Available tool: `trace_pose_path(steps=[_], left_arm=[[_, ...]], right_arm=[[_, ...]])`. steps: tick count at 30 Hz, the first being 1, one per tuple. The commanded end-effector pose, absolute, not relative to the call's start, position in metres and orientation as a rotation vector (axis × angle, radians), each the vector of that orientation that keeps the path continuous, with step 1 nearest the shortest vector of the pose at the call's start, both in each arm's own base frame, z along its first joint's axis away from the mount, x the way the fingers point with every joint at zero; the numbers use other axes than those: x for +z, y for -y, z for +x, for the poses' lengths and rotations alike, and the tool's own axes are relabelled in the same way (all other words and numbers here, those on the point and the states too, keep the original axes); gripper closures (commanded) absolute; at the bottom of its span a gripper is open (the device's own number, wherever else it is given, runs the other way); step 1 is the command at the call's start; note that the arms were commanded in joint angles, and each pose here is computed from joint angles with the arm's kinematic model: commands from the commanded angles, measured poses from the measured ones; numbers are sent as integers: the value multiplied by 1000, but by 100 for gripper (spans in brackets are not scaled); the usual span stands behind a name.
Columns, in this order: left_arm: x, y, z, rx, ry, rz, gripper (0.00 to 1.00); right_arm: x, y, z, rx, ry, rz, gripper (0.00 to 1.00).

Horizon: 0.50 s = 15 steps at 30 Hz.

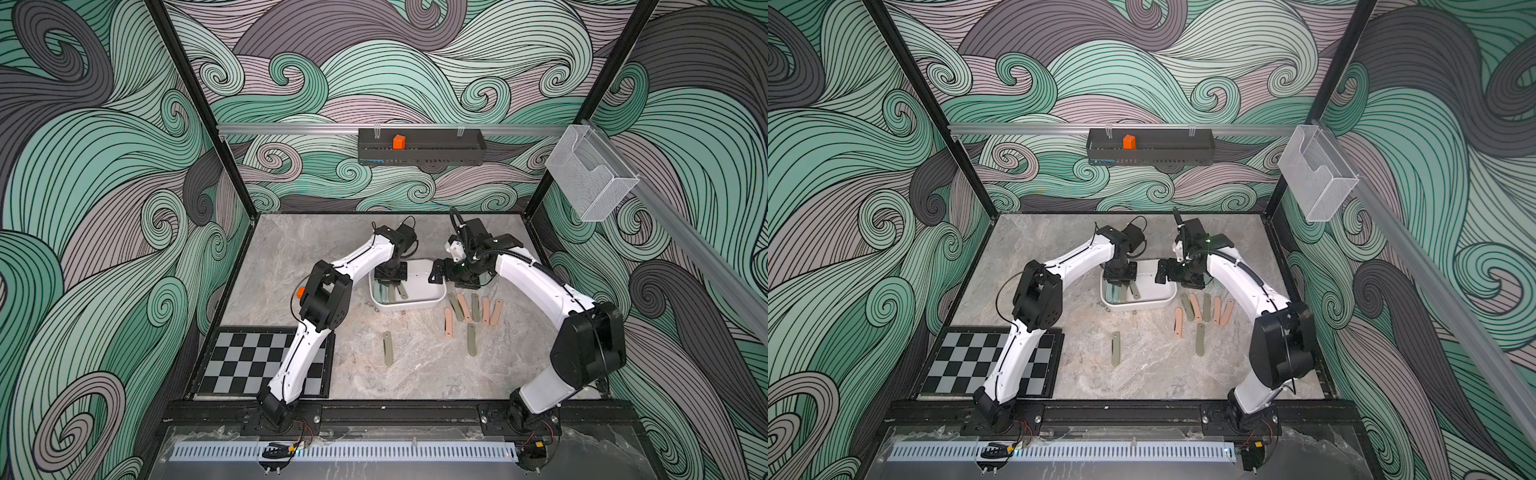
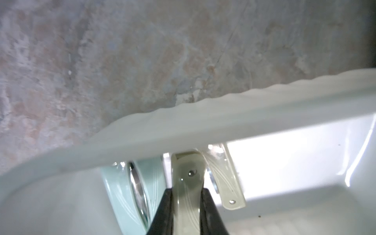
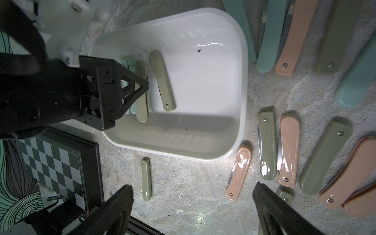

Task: Take the fruit knife out of the storage box
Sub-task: Pick up the fruit knife from the storage box.

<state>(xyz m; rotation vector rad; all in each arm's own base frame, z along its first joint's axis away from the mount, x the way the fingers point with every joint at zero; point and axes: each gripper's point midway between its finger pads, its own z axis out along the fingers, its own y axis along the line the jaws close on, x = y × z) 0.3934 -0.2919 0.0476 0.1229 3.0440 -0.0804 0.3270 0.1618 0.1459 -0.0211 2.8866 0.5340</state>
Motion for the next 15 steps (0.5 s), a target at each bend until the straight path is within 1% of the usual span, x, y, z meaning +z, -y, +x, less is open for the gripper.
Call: trace_pose_path(steps=[1, 6, 11, 15], left_arm=[[50, 287, 395, -26, -3046, 159, 87], [60, 284, 400, -2, -3026, 158, 87], [87, 273, 410, 0, -2979, 134, 87], [110, 251, 419, 44, -2930, 92, 87]], right_arm=[[144, -163, 327, 555, -2896, -17, 5], [143, -163, 327, 556, -2896, -19, 6], [144, -164, 328, 561, -2896, -17, 5], [145, -168, 331, 583, -2895, -13, 5]])
